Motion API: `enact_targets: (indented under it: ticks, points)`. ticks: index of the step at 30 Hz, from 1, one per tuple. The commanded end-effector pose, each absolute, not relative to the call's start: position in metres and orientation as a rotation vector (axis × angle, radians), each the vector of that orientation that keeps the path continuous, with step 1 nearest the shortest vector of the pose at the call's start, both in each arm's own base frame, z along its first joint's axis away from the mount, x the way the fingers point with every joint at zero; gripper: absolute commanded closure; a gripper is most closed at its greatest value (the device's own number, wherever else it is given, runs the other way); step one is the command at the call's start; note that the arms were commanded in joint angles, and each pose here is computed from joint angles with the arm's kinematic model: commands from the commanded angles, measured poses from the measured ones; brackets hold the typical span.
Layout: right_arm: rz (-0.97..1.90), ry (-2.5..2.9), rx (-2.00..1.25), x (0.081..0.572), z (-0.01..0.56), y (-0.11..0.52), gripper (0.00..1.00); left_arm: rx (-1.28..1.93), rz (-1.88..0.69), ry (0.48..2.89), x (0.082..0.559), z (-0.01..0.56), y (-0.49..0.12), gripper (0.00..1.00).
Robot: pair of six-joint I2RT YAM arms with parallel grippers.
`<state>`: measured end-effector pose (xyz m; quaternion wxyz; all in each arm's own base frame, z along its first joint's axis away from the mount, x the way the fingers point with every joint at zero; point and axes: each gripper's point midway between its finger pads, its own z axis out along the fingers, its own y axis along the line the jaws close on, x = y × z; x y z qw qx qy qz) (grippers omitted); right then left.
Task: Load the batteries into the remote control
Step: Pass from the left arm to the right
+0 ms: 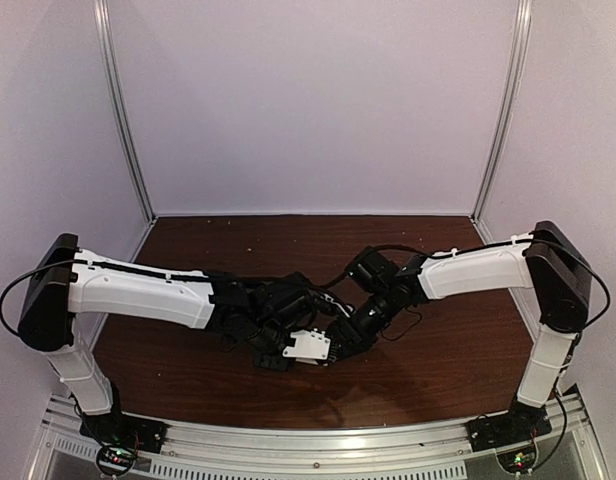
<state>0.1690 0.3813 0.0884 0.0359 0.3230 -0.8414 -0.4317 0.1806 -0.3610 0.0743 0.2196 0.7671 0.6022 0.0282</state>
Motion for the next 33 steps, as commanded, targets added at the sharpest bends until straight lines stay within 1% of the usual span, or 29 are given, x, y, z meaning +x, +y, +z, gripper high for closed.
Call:
enact_targets:
  ticks: [1, 4, 8, 13, 16, 20, 21, 22, 23, 26, 31, 33]
  points:
    - [-1.384, -2.556, 1.043, 0.169, 0.090, 0.393, 0.44, 1.999, 0.026, 1.617, 0.190, 0.108, -0.379, 0.89]
    - [-1.415, -2.553, 1.036, 0.172, 0.091, 0.398, 0.46, 1.997, 0.028, 1.613, 0.190, 0.109, -0.379, 0.89]
    - [-1.455, -2.536, 1.025, 0.174, 0.095, 0.405, 0.54, 1.998, 0.025, 1.609, 0.190, 0.110, -0.380, 0.89]
    - [-1.488, -2.524, 1.022, 0.176, 0.100, 0.410, 0.69, 2.001, 0.021, 1.611, 0.189, 0.109, -0.380, 0.89]
    - [-1.483, -2.518, 1.022, 0.176, 0.099, 0.410, 0.82, 1.998, 0.022, 1.616, 0.189, 0.109, -0.379, 0.88]
    - [-1.475, -2.511, 1.016, 0.174, 0.096, 0.408, 0.94, 1.993, 0.022, 1.617, 0.189, 0.110, -0.378, 0.87]
    - [-1.472, -2.511, 1.015, 0.174, 0.096, 0.408, 0.96, 1.993, 0.021, 1.618, 0.189, 0.109, -0.378, 0.85]
    - [-1.471, -2.510, 1.017, 0.174, 0.096, 0.408, 0.99, 1.992, 0.026, 1.620, 0.189, 0.109, -0.377, 0.81]
    - [-1.469, -2.511, 1.021, 0.174, 0.097, 0.408, 1.00, 1.990, 0.029, 1.622, 0.189, 0.109, -0.376, 0.76]
    - [-1.440, -2.537, 1.059, 0.177, 0.098, 0.406, 1.00, 1.966, 0.042, 1.623, 0.191, 0.112, -0.374, 0.58]
    - [-1.346, -2.600, 1.156, 0.187, 0.103, 0.395, 1.00, 1.862, 0.061, 1.641, 0.196, 0.128, -0.362, 0.38]
    - [-1.313, -2.635, 1.206, 0.194, 0.109, 0.390, 1.00, 1.781, 0.072, 1.659, 0.198, 0.140, -0.353, 0.24]
